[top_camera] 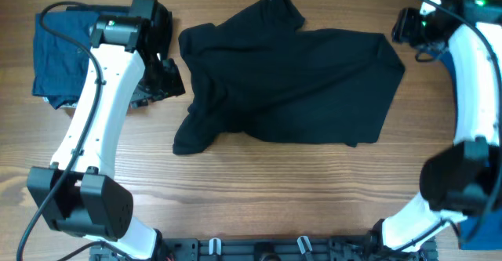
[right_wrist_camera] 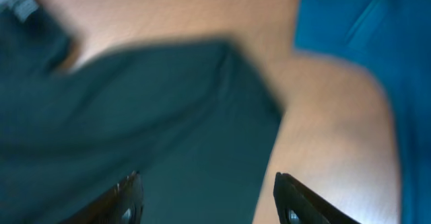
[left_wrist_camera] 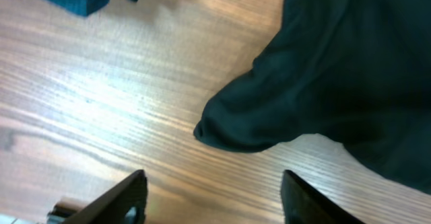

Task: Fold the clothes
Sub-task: 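Move the right gripper to the shirt's right side and grasp the fabric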

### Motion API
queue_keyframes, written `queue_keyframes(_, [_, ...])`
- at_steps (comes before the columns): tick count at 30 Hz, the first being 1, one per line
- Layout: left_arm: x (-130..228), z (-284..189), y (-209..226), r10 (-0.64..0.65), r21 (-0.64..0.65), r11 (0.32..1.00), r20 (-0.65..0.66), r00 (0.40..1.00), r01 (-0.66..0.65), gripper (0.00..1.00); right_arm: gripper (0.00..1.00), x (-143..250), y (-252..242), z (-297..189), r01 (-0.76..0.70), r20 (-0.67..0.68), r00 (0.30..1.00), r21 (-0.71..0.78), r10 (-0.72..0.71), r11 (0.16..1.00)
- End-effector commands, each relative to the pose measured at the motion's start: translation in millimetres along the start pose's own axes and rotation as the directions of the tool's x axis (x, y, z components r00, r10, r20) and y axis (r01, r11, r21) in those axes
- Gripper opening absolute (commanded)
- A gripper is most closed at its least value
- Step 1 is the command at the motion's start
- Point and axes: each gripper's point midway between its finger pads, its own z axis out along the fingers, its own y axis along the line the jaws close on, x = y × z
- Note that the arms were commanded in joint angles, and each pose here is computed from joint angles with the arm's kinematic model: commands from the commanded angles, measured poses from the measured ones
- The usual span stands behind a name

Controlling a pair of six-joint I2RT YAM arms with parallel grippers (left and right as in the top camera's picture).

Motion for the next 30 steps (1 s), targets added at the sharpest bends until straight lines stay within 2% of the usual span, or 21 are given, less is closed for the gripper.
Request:
queue_keyframes(1, [1,16,5,-0.006,-0.024,1.0,-0.019,1.0,0.005,0.77,0.63,44,42,-18,-0.054,-0.17,0.985,-0.219,0.016,0.974])
queue_keyframes(3, [-5,24,1,-0.011,-0.012,1.0,0.005,1.0,0.011,0.78,0.62,70,45,-15,-0.075,-0.271,0.962,-0.213,0.015,0.974])
queue_keyframes(6, [-16,35,-5,-0.02,0.013,1.0,0.052,0.998,0.019,0.74,0.52,112,50,0,-0.093,-0.417,0.909,-0.198,0.002,0.976])
queue_keyframes(8, [-21,42,-8,-0.022,0.024,1.0,0.075,0.997,0.02,0.6,0.49,138,51,11,-0.119,-0.493,0.87,-0.176,0.017,0.977])
queue_keyframes(10, [-23,45,-9,-0.022,0.028,0.999,0.082,0.996,0.02,0.55,0.45,159,51,24,-0.133,-0.544,0.838,-0.16,0.026,0.978])
queue_keyframes(13, [-22,46,-9,-0.022,0.028,0.999,0.082,0.996,0.02,0.52,0.34,189,49,51,-0.171,-0.59,0.805,-0.123,0.066,0.978])
queue_keyframes(14, [-22,46,-9,-0.022,0.028,0.999,0.081,0.996,0.02,0.52,0.27,198,48,64,-0.181,-0.591,0.803,-0.115,0.08,0.977])
queue_keyframes(18, [-22,47,-9,-0.022,0.027,0.999,0.08,0.997,0.02,0.44,0.06,216,49,99,-0.191,-0.557,0.826,-0.132,0.086,0.973])
queue_keyframes(30, [-22,47,-9,-0.022,0.025,0.999,0.076,0.997,0.02,0.49,0.04,224,35,135,-0.144,-0.466,0.881,-0.112,0.076,0.983])
